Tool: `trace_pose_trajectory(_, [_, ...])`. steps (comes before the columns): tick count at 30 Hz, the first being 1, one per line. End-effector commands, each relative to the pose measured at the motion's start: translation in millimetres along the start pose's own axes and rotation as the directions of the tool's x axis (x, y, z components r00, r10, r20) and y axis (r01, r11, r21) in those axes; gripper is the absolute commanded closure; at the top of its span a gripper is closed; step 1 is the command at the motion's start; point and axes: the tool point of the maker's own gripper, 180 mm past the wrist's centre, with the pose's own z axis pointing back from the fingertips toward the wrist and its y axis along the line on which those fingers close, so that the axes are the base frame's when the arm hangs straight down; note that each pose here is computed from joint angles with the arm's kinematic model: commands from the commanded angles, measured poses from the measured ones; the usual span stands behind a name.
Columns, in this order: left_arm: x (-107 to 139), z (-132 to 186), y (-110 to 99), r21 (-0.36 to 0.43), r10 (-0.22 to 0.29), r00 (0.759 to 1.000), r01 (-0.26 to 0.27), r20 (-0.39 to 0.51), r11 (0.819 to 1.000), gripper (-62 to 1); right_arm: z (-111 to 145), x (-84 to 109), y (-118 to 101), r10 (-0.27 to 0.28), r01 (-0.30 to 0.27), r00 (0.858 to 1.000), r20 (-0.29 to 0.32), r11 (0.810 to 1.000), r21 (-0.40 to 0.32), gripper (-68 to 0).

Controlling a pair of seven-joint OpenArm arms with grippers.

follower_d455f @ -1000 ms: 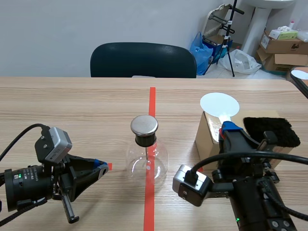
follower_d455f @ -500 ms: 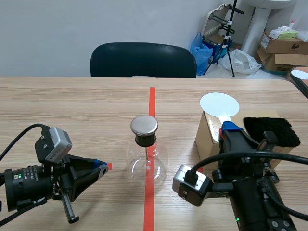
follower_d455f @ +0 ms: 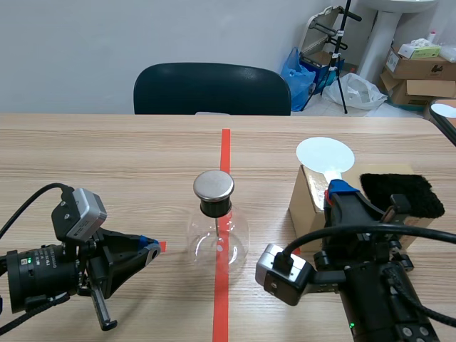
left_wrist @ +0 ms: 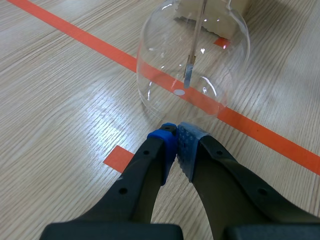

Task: Do the electroscope experiment

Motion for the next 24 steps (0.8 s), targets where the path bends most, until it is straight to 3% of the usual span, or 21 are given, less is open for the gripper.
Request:
trace_pose_trajectory(1, [13, -4, 0, -0.005, -0.002, 0.999, 0.002, 0.045, 1.0, -3.2, -6, -2.0, -12, -0.005, 0.005, 1.0, -0.002, 0.999, -0.045, -0.9])
trace_pose_trajectory(10, [13, -4, -2, -0.018, 0.005, 0.999, -0.004, 0.045, 1.0, -3.2, -6, -2.6, -12, -0.005, 0.005, 1.0, -0.005, 0.999, -0.047, -0.9])
trace_pose_trajectory(14, [13, -4, -2, -0.018, 0.005, 0.999, -0.004, 0.045, 1.0, -3.2, -5, -2.5, -22, -0.025, 0.025, 1.0, -0.002, 0.995, -0.098, -1.0])
trace_pose_trajectory(24, [13, -4, -2, -0.018, 0.005, 0.999, -0.004, 0.045, 1.0, -3.2, -5, -10.0, -23, -0.02, 0.017, 1.0, -0.024, 0.994, -0.106, -1.1])
